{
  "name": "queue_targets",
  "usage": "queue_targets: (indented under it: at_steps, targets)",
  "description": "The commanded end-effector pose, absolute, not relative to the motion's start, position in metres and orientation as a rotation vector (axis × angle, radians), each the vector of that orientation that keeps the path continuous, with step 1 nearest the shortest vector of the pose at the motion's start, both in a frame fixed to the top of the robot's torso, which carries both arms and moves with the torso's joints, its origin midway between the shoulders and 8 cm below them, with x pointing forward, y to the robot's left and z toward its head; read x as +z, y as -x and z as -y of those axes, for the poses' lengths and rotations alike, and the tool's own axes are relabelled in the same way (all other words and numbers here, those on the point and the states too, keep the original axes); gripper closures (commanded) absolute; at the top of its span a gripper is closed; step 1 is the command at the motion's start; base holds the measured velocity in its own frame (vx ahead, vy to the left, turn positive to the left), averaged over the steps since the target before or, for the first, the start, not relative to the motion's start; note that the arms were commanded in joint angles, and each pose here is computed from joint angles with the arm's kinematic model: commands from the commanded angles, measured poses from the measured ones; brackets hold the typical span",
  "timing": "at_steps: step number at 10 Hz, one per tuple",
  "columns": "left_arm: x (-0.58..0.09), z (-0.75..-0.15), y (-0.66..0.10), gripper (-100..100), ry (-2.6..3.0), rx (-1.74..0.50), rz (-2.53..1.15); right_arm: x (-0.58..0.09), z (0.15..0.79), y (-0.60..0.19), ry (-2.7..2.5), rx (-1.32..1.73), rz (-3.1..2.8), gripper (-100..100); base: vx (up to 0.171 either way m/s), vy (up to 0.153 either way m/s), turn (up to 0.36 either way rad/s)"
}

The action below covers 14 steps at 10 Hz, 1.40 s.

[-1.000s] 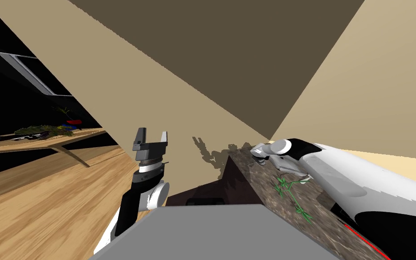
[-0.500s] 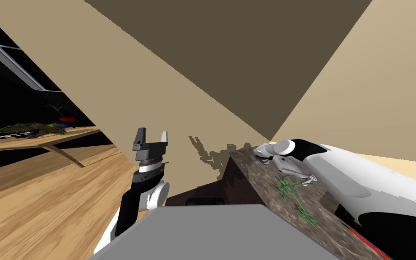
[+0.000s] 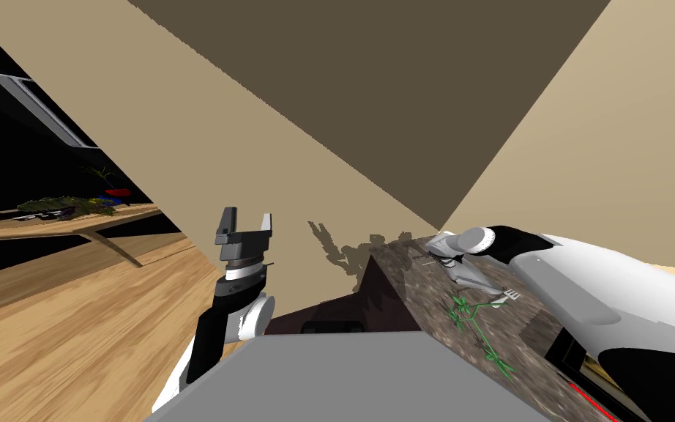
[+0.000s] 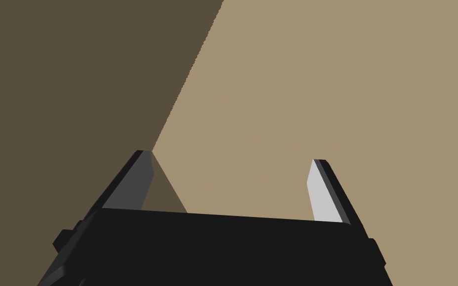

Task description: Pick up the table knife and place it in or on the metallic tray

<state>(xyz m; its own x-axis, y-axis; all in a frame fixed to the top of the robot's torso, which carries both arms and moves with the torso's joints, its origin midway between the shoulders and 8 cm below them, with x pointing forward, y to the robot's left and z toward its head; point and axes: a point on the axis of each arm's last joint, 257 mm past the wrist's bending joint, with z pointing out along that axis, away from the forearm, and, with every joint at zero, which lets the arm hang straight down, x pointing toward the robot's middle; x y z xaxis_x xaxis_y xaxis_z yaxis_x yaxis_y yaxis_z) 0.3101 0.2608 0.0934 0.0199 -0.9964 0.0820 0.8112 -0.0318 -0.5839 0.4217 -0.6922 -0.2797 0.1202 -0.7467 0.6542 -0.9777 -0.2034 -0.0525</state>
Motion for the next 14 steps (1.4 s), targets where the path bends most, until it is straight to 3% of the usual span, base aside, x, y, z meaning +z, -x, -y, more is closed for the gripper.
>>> queue_targets:
  at_steps: [1, 9, 10, 14]
  targets:
    - [0.093, -0.261, -0.31, 0, 0.557, -1.52, -0.423, -0.268, 0.713, -0.416, -1.982, 0.836, 1.659, 100, 0.016, -0.09, 0.028]
    - [0.093, -0.261, -0.31, 0, 0.557, -1.52, -0.423, -0.225, 0.778, -0.39, -1.89, 0.924, 1.603, 100, 0.004, -0.054, 0.023]
    - [0.093, -0.261, -0.31, 0, 0.557, -1.52, -0.423, -0.223, 0.78, -0.389, -1.887, 0.928, 1.602, -100, -0.001, -0.009, -0.004]
    - [0.093, -0.261, -0.31, 0, 0.557, -1.52, -0.422, -0.223, 0.78, -0.389, -1.886, 0.928, 1.602, -100, 0.0, 0.0, 0.0]
